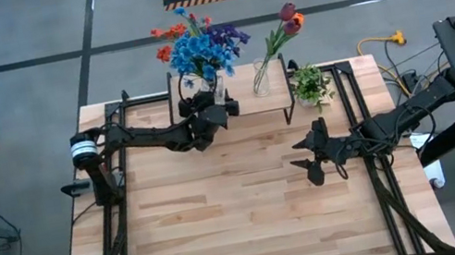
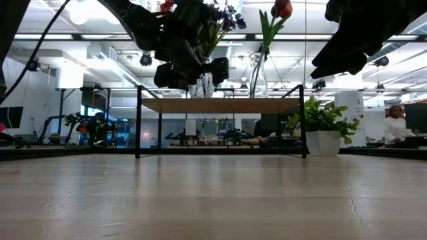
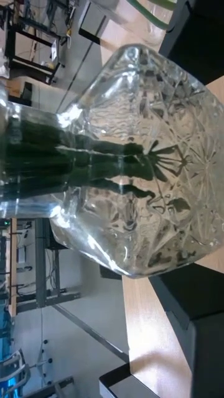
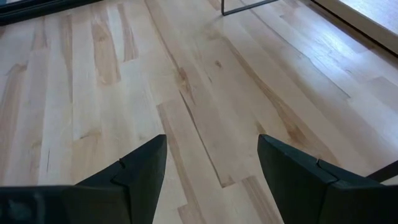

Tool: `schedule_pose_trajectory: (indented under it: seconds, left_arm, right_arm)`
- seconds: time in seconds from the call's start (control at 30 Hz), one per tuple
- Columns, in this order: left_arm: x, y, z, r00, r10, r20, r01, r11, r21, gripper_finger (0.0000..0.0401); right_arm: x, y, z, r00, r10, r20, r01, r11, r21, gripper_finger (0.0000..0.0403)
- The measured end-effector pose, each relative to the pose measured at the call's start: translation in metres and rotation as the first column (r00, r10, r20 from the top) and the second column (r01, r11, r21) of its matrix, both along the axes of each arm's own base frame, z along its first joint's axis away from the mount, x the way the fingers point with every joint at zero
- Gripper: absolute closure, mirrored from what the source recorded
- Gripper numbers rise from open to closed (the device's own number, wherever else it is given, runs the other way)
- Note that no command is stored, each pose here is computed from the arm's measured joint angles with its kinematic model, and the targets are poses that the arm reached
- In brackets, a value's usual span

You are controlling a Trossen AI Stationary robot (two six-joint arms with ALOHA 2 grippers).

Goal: Pick and place flowers into a vace then onto a shelf
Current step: Put the transparent vase with flowers on the shelf

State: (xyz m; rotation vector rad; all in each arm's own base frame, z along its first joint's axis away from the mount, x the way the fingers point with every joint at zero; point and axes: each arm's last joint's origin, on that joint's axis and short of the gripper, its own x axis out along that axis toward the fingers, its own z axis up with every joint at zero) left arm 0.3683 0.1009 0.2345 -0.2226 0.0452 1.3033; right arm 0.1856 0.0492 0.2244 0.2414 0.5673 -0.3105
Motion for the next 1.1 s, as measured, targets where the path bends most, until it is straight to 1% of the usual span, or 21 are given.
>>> schedule_pose_trajectory:
  seconds: [0.17, 0.77, 1.1]
  left_arm:
    - [0.000, 0.000, 0.000, 1.000, 0.000, 0.000, 0.000, 1.000, 0.000, 0.0003]
    - [0.003, -0.003, 0.006, 1.000, -0.011, 0.028, 0.010, 1.000, 0.008, 0.0003]
    - [0.008, -0.004, 0.022, 1.000, -0.031, 0.002, 0.031, 0.999, 0.038, 0.0003]
  right_arm:
    - [0.000, 0.000, 0.000, 1.000, 0.002, -0.001, -0.002, 1.000, -0.004, 0.0161]
    - [0.000, 0.000, 0.000, 1.000, 0.004, -0.002, -0.004, 1.000, -0.007, 0.0161]
    - [-0.001, 0.000, -0.002, 1.000, 0.004, -0.007, -0.004, 1.000, -0.009, 0.0161]
